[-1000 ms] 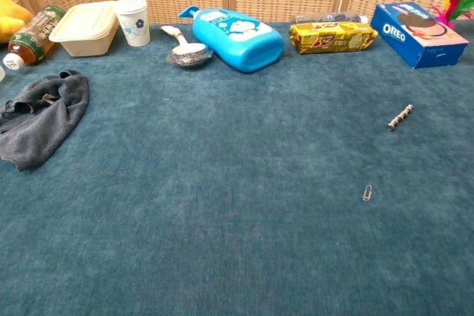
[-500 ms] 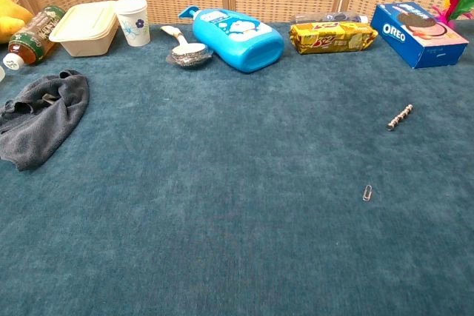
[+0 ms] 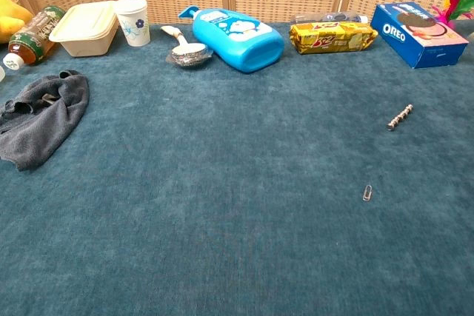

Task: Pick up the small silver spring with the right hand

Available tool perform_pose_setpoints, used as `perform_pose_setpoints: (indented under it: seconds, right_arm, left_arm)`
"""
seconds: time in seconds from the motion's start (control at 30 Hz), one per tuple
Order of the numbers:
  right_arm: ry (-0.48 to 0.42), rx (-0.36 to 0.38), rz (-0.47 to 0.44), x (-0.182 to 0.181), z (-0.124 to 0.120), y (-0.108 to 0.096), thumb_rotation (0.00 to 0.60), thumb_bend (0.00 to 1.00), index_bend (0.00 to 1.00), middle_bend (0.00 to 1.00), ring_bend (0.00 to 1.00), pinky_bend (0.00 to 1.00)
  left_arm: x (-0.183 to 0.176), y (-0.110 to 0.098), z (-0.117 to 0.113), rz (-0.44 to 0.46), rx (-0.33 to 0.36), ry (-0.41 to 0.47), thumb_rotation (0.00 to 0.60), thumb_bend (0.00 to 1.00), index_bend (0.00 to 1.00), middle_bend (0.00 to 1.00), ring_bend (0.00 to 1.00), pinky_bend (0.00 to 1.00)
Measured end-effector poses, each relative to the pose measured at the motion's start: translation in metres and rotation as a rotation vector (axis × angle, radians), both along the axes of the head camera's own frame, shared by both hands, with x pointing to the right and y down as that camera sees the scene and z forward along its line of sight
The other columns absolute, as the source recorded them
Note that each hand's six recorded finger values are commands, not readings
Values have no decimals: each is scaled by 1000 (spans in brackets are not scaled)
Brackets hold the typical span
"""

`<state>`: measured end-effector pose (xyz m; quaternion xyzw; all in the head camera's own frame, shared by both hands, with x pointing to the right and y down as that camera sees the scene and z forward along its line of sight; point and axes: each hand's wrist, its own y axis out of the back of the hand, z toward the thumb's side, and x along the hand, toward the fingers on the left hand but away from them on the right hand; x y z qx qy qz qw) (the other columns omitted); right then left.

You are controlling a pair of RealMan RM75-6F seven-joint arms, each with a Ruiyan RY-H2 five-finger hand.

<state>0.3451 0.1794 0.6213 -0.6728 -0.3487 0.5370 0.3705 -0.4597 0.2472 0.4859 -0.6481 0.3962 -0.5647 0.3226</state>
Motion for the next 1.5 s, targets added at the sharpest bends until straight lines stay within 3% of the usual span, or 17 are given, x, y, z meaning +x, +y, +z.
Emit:
perform_pose_setpoints:
  seconds: [0.17, 0.43, 0.87, 1.5]
  right_arm:
    - [9, -55, -21, -18, 18, -14, 600, 28, 117, 0, 0, 0]
    - [53, -34, 3, -49, 34, -34, 600, 28, 108, 0, 0, 0]
    - [120, -79, 26, -91, 75, -61, 600, 28, 102, 0, 0, 0]
    - [130, -82, 40, -105, 92, -77, 600, 28, 106, 0, 0, 0]
  left_arm:
    - [0, -1, 1, -2, -5, 0, 600, 206, 0, 0, 0, 0]
    - [-1, -3, 4, -5, -15, -1, 600, 206, 0, 0, 0, 0]
    - [-3, -4, 5, -16, -19, -3, 600, 206, 0, 0, 0, 0]
    - [-5, -6, 10, -26, -32, -7, 600, 206, 0, 0, 0, 0]
